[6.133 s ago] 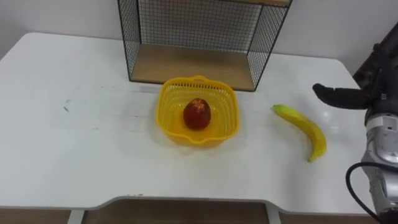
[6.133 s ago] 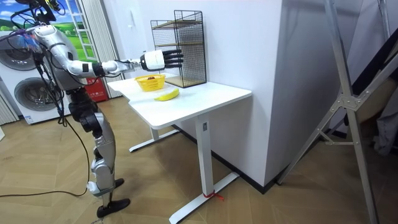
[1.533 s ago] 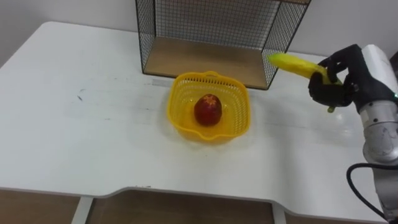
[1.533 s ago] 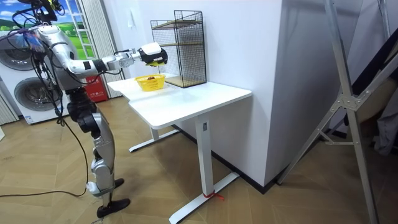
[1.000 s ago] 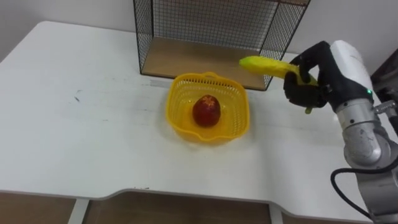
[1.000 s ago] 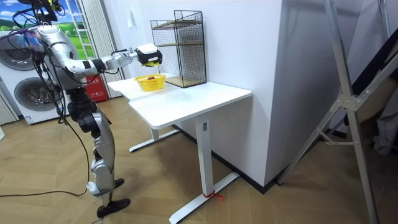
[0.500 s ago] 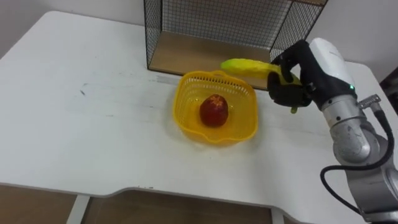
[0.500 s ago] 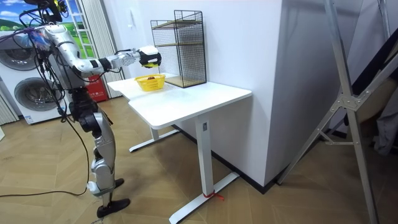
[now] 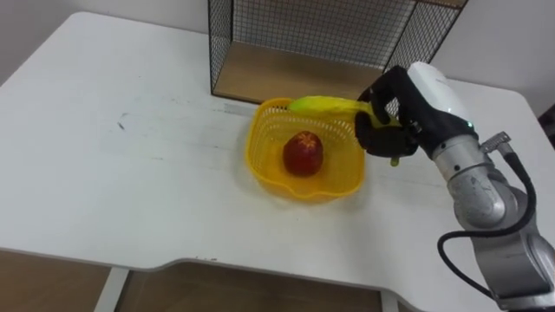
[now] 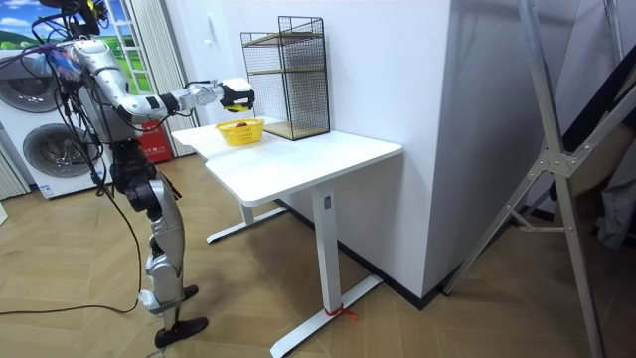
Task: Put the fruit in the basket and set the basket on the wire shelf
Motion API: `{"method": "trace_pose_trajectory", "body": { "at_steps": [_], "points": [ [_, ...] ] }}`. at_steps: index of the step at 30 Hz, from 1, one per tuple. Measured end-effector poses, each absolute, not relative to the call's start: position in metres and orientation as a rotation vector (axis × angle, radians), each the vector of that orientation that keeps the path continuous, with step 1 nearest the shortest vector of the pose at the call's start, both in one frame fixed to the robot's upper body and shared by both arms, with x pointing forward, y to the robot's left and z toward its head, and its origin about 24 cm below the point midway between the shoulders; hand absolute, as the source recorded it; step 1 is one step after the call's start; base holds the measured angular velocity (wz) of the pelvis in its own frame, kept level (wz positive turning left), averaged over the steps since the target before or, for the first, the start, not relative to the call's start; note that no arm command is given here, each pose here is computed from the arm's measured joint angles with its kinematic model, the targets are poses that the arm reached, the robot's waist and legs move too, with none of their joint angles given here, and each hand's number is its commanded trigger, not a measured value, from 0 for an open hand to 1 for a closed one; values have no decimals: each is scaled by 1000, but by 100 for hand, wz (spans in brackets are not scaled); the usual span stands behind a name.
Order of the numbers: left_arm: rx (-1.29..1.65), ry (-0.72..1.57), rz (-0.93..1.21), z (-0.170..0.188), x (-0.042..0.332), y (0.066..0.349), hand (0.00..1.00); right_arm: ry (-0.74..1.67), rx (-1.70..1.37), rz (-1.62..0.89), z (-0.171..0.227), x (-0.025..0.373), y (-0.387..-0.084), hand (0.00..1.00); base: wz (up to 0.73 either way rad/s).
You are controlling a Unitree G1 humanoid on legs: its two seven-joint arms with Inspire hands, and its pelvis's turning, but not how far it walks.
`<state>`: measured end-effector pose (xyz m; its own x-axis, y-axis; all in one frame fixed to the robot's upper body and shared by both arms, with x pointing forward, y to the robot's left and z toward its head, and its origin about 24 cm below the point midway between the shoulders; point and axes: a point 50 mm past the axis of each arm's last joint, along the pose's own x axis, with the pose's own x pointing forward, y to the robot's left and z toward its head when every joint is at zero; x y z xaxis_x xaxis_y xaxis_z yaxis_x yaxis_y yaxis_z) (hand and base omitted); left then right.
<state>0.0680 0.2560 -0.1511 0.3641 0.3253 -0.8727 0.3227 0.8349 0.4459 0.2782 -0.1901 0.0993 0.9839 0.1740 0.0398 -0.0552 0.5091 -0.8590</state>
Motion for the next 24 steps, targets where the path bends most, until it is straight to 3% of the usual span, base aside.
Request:
{"method": "trace_pose_trajectory", "body": {
  "at_steps": [5, 6, 8, 24],
  "points": [
    [622, 1220, 1, -151, 68, 256, 0, -126, -1043, 142, 99, 278, -189, 100, 0],
    [622, 1219, 1, -151, 68, 256, 0, -125, -1046, 144, 99, 278, -189, 84, 0],
    [622, 1218, 1, -151, 69, 256, 0, -123, -1046, 148, 99, 278, -188, 0, 0],
    [632, 1235, -12, -152, 66, 256, 0, -131, -1031, 234, 91, 277, -165, 0, 3]
  ]
}}
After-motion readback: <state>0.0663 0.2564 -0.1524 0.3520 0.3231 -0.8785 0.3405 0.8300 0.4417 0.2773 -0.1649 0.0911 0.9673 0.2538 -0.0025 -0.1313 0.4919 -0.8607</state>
